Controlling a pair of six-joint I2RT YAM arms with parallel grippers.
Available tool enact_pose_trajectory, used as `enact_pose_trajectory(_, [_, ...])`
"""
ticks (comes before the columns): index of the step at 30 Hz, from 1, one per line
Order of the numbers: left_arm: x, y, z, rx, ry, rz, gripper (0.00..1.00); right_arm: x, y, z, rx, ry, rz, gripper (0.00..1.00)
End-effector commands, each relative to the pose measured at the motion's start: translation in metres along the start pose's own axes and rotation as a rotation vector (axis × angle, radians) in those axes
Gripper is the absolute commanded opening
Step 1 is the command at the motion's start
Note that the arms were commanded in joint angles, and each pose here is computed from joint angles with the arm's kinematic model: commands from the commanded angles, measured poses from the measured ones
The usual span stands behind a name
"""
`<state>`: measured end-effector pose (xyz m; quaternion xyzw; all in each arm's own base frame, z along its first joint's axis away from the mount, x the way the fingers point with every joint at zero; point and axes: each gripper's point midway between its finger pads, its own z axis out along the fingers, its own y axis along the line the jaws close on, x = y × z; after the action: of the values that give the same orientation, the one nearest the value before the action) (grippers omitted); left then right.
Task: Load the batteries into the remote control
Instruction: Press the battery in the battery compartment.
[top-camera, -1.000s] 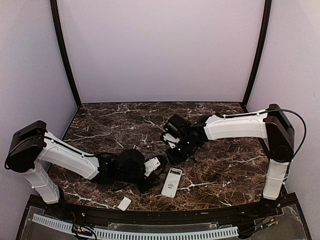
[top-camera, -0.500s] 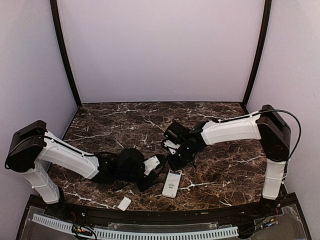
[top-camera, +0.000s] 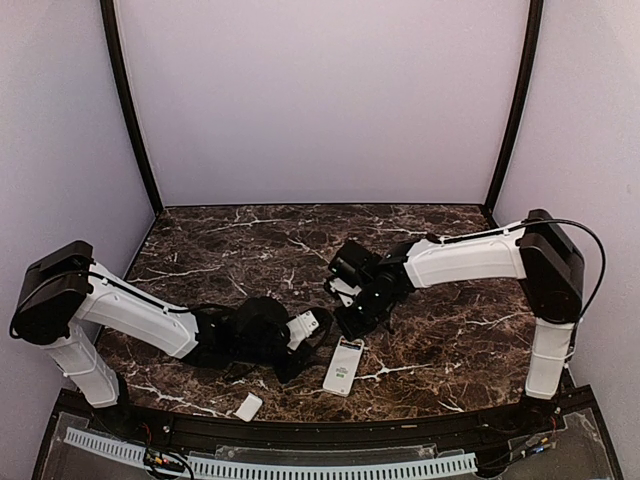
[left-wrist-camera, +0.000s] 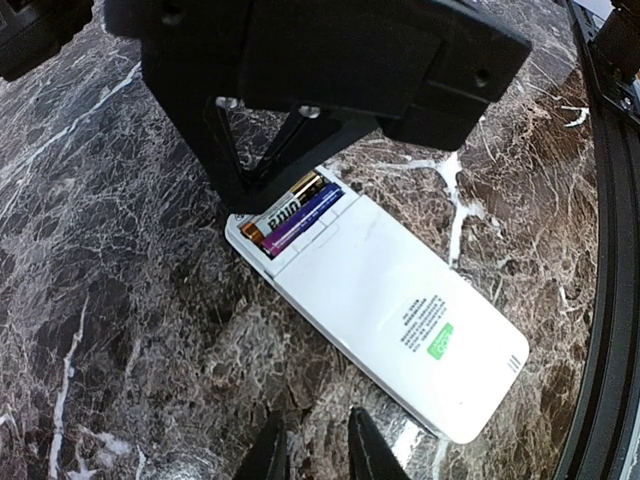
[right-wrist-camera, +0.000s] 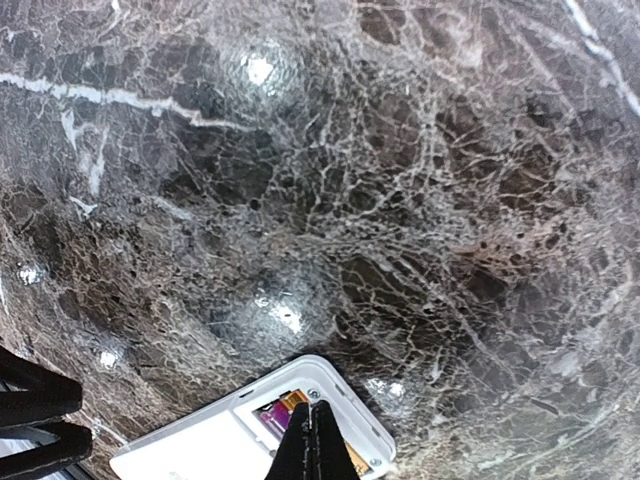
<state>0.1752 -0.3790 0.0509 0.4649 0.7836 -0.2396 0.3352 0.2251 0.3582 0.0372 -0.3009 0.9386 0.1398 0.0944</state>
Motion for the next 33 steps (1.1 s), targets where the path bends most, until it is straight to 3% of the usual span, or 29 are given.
enact_pose_trajectory(1, [-0.009,0.008,-0.008,-0.044,-0.022,-0.022,0.20,-0.013,0.004,-0.028,0.014,-0.046,-0.019,0.00])
enact_pose_trajectory(16, [-0.010,0.033,-0.023,-0.128,-0.036,-0.107,0.20,0.031,-0.011,0.019,0.033,0.086,0.020,0.00])
enact_pose_trajectory(25, [-0.005,0.066,-0.039,-0.277,-0.040,-0.203,0.21,-0.002,0.004,-0.017,0.029,-0.008,-0.038,0.00])
enact_pose_trajectory(29, [0.005,0.097,-0.061,-0.438,-0.031,-0.302,0.30,-0.022,0.038,-0.037,-0.016,-0.101,-0.137,0.01])
enact_pose_trajectory(31, [0.012,0.112,-0.074,-0.512,-0.022,-0.366,0.34,-0.028,0.060,-0.043,-0.054,-0.141,-0.178,0.14])
enact_pose_trajectory(33, [0.015,0.124,-0.090,-0.562,-0.030,-0.439,0.45,-0.028,0.094,-0.045,-0.129,-0.169,-0.246,0.28])
